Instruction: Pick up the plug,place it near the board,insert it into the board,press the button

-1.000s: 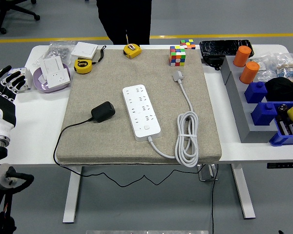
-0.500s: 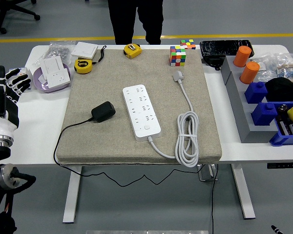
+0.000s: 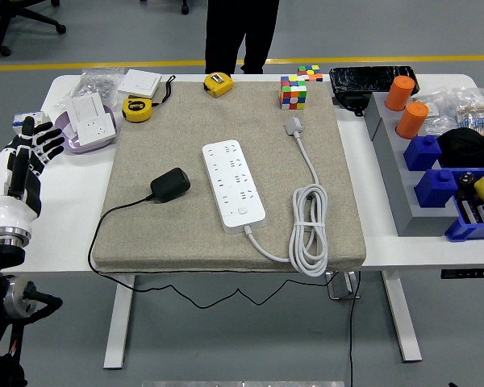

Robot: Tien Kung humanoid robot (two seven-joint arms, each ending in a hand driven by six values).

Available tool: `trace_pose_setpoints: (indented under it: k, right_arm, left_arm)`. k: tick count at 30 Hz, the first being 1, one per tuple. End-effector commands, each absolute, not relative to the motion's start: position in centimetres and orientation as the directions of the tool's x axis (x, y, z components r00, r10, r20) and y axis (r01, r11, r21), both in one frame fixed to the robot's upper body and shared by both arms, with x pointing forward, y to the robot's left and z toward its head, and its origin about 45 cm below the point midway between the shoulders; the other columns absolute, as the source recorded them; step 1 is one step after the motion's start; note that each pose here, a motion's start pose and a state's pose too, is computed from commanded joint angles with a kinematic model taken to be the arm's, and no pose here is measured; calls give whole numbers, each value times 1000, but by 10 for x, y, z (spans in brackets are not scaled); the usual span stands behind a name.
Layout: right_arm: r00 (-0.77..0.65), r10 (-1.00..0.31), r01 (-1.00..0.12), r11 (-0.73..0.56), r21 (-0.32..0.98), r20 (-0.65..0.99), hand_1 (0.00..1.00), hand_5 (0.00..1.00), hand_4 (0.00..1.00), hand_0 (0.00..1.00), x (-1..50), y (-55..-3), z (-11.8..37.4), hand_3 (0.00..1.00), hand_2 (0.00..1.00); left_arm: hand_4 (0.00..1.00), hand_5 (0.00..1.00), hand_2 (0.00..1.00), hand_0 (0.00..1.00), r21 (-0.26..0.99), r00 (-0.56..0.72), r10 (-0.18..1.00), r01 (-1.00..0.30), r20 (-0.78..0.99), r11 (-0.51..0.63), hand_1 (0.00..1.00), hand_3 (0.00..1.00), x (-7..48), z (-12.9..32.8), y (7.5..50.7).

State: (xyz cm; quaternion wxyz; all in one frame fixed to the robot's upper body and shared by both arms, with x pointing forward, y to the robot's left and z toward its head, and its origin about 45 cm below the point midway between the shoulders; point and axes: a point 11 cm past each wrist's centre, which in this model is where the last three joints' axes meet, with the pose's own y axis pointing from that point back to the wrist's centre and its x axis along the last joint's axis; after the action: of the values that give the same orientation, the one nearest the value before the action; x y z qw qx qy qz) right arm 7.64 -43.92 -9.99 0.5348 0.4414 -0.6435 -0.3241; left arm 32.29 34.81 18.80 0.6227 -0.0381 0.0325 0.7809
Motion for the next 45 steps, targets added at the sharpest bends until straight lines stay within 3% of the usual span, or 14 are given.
trace_pose_setpoints:
  k: [15,21,22,27,28,33,34,39,40,45]
  right_arm:
    - [-30,-926,-230,373,899,377,769,875,998,767,77,-429,-104,804,762]
    - [-44,-927,-228,371,900,372,769,875,998,767,78,-428,-104,804,762]
    - [-49,-927,-227,374,899,373,770,882,998,766,79,-428,-104,804,765]
    - [-62,-924,-227,381,896,377,770,882,998,766,81,-431,-102,804,765]
    - [-66,-923,-227,383,895,379,772,890,998,768,81,-432,-102,804,765]
    - [-77,-921,-219,390,894,382,772,890,998,768,81,-434,-101,804,765]
    - [-79,-921,-219,390,894,382,773,898,998,767,81,-434,-101,803,765]
    - [-85,-921,-225,389,893,379,773,898,998,767,83,-434,-101,803,765]
    - [-88,-922,-228,388,893,378,773,910,998,768,84,-433,-101,804,765]
    - [-92,-922,-234,388,891,377,773,910,998,768,87,-433,-100,804,765]
  left_arm:
    - [998,659,674,713,10,-213,975,-977,-63,-213,715,660,320,187,349]
    - [998,659,674,713,-20,-198,973,-980,123,-197,715,660,325,200,347]
    - [998,384,824,859,-30,-197,965,-980,171,-194,910,803,328,204,346]
    - [998,384,824,859,-86,-197,908,-980,369,-178,910,803,336,221,337]
    - [998,253,970,953,-99,-192,892,-981,410,-165,998,940,339,225,333]
    - [998,253,970,953,-115,-129,791,-991,598,-75,998,940,352,232,301]
    - [998,20,945,852,-116,-117,753,-992,647,-55,928,942,353,230,294]
    - [998,20,945,852,-80,-34,611,-996,791,49,928,942,360,214,262]
    - [998,2,908,818,-62,-5,598,-995,802,75,903,919,360,208,253]
    - [998,2,908,818,17,106,603,-988,791,150,903,919,361,179,222]
